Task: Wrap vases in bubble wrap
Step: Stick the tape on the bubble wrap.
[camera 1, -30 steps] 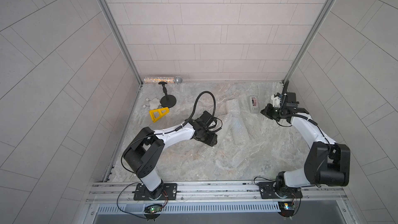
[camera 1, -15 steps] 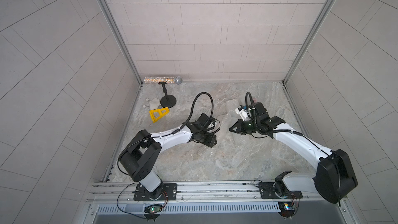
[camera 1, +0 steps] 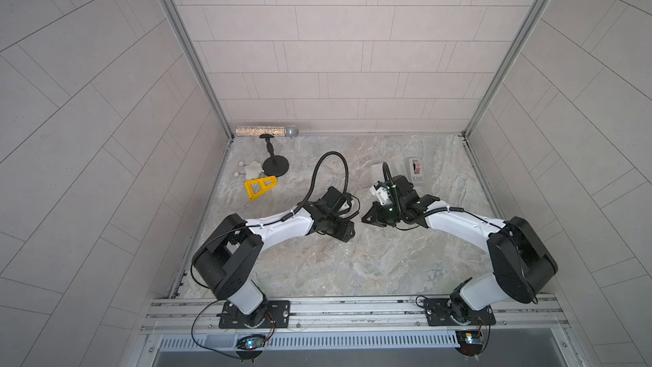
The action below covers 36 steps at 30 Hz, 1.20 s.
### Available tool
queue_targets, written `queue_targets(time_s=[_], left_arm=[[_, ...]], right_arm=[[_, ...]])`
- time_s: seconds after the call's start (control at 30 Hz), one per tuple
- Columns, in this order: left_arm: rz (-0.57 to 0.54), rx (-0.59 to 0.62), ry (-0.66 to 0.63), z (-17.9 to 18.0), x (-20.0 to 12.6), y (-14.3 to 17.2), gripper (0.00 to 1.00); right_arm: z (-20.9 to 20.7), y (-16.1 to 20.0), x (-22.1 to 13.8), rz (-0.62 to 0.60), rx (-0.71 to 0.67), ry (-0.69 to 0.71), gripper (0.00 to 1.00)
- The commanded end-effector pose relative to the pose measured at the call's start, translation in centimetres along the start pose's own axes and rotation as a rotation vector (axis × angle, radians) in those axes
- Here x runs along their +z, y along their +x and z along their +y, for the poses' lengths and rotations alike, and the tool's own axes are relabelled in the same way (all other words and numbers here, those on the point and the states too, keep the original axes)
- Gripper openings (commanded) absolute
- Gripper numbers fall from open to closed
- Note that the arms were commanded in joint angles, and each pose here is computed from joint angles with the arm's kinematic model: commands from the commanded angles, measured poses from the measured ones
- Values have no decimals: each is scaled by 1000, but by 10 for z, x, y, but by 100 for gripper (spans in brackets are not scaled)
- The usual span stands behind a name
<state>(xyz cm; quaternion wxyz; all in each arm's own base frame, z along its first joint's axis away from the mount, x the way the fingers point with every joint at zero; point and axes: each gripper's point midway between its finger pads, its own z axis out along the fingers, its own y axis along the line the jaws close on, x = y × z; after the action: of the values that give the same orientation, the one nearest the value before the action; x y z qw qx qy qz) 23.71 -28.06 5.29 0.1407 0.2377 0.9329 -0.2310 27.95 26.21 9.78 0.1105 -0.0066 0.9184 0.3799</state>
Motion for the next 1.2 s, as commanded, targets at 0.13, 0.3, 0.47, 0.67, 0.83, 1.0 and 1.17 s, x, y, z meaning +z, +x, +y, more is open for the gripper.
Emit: queue_targets(time_s=[0.13,0.3,0.47,0.67,0.83,1.0,1.17], left_arm=[[146,-17,-32,12,6,40,31],[142,-13,-26,10,7,37,42],[123,-3,-15,7,6,30,58],[89,-4,-5,4,-1,21,73],[48,-15,21,0,-6,10,81],[-1,-6,21,-2,-14,-5,86],[-88,10,16,-5,-26,-25,88]], right_arm=[[3,-15,12,-23,-19,7,0],[-4,-14,19,-15,-10,25,0],[-7,-17,25,-21,-4,29,0],[-16,-12,28,-4,-8,59,0],[-20,-11,29,-6,-7,66,0],[-20,-10,31,-1,-5,61,0],[-18,-11,30,-5,-9,58,0]])
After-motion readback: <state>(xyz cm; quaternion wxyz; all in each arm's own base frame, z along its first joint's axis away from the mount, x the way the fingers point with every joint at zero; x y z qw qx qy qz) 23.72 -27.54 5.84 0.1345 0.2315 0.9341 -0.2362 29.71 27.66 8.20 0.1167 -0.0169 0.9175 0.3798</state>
